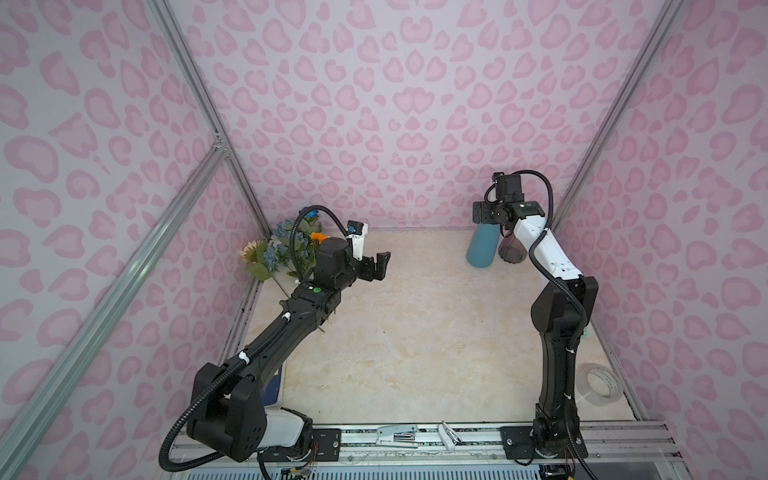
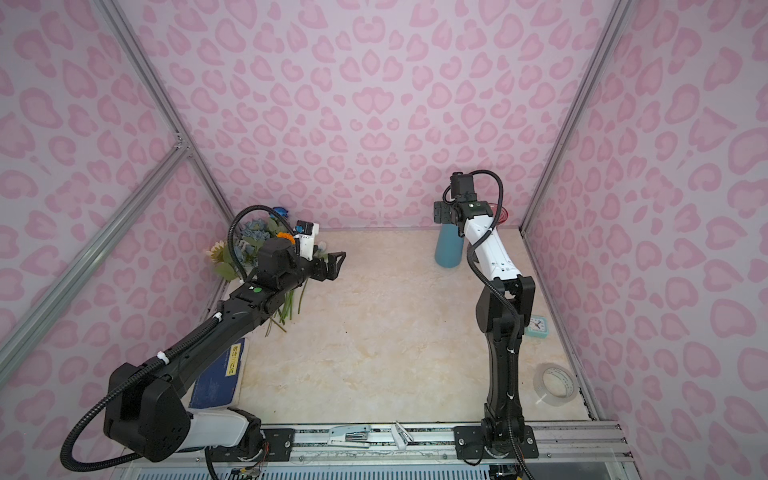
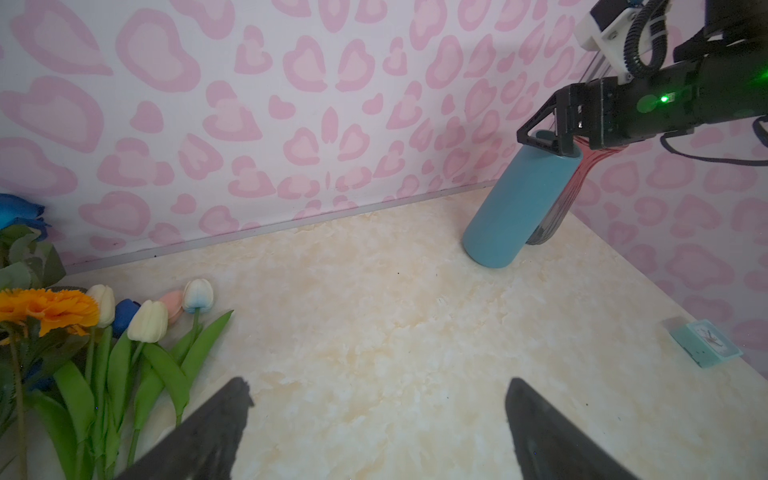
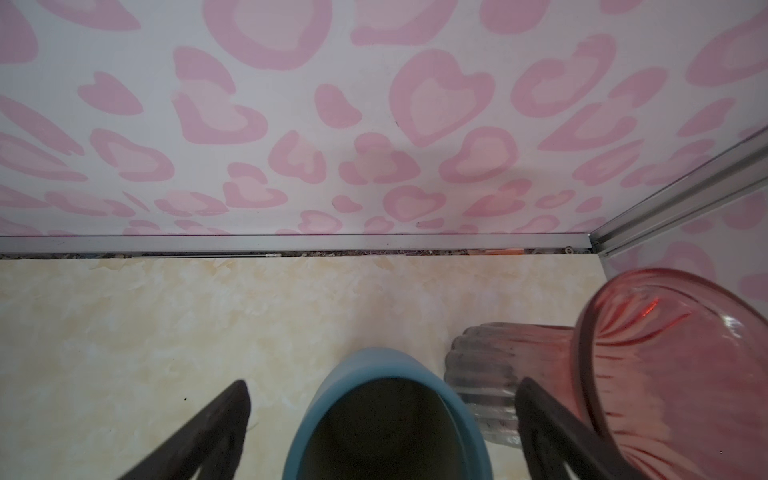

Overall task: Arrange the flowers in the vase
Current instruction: 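Raise the left gripper above the flowers while the right gripper reaches the teal vase, then grasp the teal vase rim with the right gripper and carry it toward the table center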

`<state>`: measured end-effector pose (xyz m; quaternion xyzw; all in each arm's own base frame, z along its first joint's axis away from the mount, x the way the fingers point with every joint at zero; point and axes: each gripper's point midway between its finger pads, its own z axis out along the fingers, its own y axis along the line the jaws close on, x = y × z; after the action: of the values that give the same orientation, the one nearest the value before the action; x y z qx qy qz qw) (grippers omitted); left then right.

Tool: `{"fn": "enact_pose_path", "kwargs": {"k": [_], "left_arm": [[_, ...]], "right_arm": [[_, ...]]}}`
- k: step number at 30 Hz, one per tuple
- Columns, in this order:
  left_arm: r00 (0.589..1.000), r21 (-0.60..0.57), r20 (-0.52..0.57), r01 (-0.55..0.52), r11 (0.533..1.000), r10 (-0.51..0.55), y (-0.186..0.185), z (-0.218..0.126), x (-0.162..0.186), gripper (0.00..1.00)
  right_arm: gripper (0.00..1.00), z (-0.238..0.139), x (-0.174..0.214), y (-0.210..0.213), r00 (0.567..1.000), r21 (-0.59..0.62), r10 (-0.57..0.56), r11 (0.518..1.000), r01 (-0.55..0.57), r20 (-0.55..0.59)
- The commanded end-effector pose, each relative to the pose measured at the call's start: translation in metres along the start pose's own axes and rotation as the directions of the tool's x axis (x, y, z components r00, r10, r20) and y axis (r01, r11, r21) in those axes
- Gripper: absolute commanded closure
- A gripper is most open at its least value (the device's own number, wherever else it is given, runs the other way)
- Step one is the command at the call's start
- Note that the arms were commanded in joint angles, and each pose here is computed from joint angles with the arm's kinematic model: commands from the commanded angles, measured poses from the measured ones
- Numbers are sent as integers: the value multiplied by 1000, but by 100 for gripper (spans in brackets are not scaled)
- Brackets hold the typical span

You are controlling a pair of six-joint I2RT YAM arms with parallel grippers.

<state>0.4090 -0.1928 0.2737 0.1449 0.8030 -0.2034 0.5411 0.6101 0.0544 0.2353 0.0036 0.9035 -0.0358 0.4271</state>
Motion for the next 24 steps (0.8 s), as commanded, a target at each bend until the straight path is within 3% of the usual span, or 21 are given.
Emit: {"fn": "enact_pose_path", "kwargs": {"k": [1,14,18,24], "left_arm": [[1000,16,17,-11,1000,11,-3,0,-5,2],[1000,24,-2,-19,1000,19,-3,3,4,3],[1000,9,-4,-20,1000,20,-1,3,6,3],[1000,7,-8,-16,1000,16,0,4,7,3]], "right_arm": [[1,8,13,-3,999,25,-24,999,25,-42],[13,27,33,3,994,17,-65,998,67,-86],[24,34,38,6,993,11,-70,997,71,-94],[30,38,43,6,992,13,-72,997,73,-105]]}}
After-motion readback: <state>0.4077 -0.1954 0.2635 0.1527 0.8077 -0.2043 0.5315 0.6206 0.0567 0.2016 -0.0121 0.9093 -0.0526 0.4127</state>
